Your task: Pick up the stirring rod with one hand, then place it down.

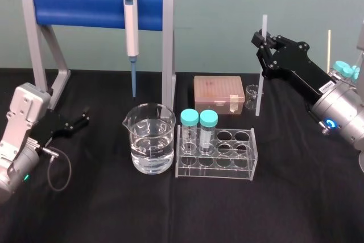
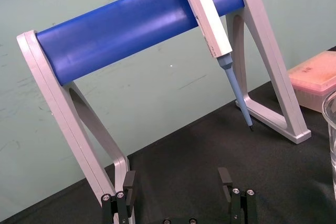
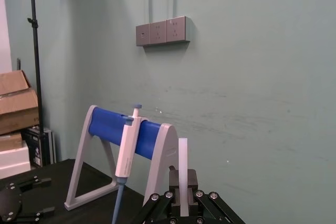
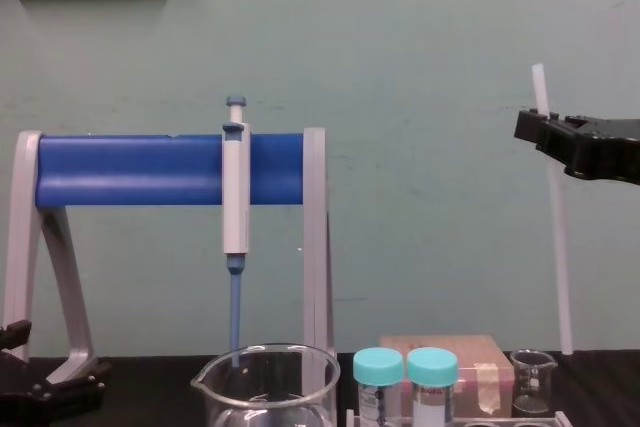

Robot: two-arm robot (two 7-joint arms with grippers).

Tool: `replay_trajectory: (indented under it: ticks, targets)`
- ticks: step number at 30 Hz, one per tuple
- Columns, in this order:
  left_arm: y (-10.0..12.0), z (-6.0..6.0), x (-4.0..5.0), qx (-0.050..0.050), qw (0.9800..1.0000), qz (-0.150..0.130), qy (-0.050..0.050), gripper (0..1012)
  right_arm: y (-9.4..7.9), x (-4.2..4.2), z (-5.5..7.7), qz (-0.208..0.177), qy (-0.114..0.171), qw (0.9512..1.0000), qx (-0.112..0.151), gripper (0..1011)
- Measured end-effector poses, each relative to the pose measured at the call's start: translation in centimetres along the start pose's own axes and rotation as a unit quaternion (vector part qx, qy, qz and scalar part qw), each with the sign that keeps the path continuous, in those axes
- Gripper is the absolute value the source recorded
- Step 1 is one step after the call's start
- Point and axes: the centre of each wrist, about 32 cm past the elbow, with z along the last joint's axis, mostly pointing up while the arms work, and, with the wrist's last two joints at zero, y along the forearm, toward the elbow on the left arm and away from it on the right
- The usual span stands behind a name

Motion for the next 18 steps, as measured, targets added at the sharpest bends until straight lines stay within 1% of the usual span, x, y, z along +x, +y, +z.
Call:
replay_trajectory:
  ticks: [18]
  targets:
    - [0.0,0.0,0.0,0.0,1.0,0.0,0.0,1000,0.24,0.04,0.04,0.002,0.001,1.0,0.0,79]
